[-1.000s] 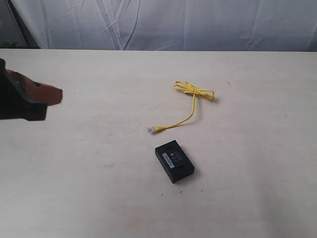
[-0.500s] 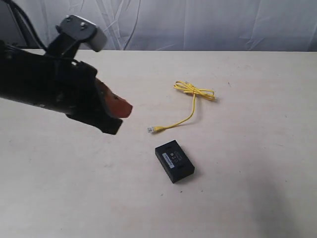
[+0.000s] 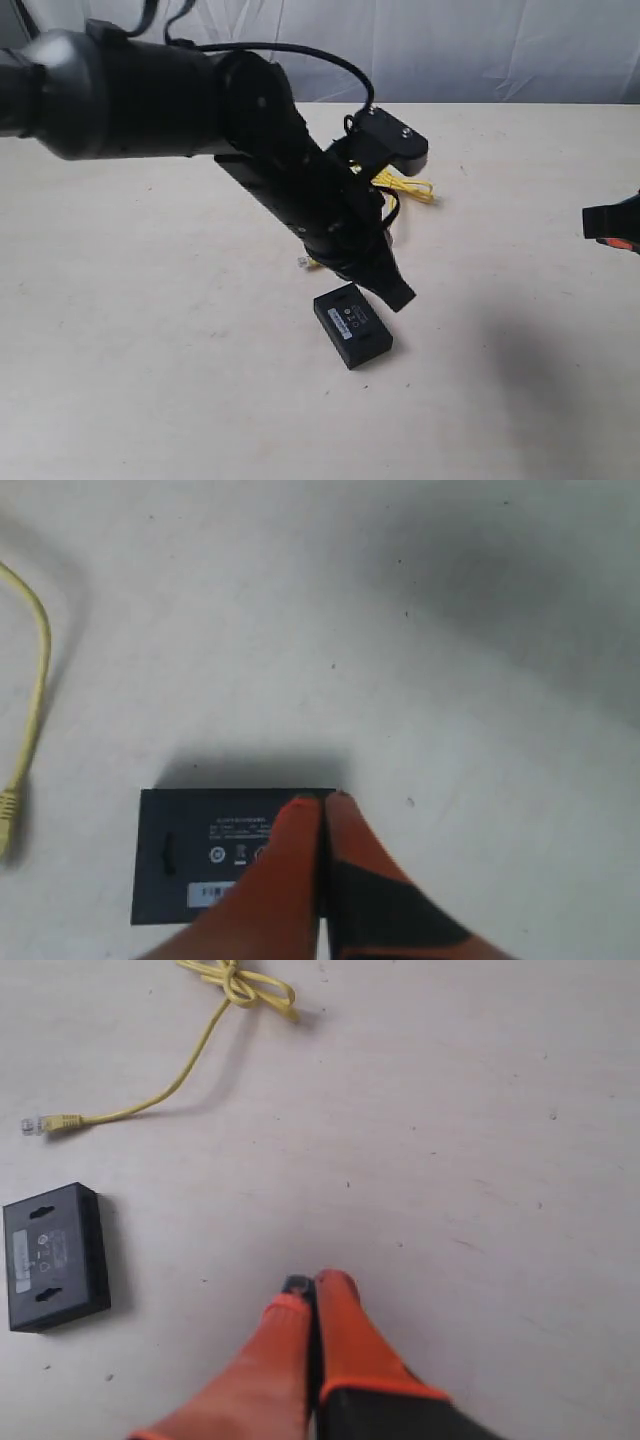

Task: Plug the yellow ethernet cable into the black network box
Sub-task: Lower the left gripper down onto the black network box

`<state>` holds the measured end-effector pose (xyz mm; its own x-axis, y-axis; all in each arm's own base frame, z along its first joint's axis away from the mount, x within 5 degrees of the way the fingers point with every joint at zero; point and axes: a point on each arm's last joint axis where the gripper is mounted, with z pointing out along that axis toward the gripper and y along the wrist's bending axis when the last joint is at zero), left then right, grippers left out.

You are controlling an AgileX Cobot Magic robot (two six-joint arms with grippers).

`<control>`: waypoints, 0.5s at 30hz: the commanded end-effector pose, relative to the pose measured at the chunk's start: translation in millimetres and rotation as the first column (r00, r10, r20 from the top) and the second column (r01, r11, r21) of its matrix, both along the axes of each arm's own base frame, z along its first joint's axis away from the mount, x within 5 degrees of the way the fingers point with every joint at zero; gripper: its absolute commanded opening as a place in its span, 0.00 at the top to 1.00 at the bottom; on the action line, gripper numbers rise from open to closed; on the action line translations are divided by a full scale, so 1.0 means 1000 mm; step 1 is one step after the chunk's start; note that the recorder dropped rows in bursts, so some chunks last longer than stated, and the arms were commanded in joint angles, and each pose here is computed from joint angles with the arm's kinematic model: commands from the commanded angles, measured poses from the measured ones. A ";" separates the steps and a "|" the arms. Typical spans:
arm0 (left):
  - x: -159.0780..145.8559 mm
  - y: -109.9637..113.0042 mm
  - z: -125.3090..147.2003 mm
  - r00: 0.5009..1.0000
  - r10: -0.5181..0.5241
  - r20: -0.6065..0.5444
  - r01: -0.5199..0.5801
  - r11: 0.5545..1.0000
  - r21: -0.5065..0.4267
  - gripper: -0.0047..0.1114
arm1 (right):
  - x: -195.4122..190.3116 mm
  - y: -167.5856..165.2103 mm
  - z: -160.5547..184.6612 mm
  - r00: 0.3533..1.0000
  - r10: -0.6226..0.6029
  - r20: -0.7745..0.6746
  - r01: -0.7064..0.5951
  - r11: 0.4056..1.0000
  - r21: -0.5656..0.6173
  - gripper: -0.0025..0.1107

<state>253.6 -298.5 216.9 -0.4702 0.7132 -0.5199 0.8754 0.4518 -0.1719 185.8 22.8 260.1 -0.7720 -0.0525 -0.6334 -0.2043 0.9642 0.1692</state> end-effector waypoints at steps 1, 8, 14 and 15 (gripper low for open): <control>0.000 -0.023 -0.020 0.999 -0.033 -0.023 0.034 0.998 0.047 0.96 | 0.001 0.000 0.002 1.000 -0.001 0.010 0.001 1.000 0.000 0.99; 0.006 -0.040 -0.044 0.998 -0.050 -0.039 0.053 0.996 0.076 0.96 | 0.001 0.000 0.002 1.000 -0.005 0.014 0.005 1.000 0.007 0.99; 0.015 -0.042 -0.064 0.998 -0.052 -0.020 0.054 0.987 0.148 0.96 | 0.002 0.000 0.003 1.000 -0.009 0.016 0.008 1.000 0.015 0.99; 0.016 -0.041 -0.066 0.999 -0.049 -0.016 0.051 0.985 0.165 0.96 | 0.002 0.000 0.003 1.000 -0.009 0.016 0.008 1.000 0.015 0.99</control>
<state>267.6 -338.4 156.2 -0.4434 0.7971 -0.4098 0.8941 0.4252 -0.1403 185.9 23.7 260.5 -0.7722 -0.0380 -0.6343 -0.1993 0.9623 0.1850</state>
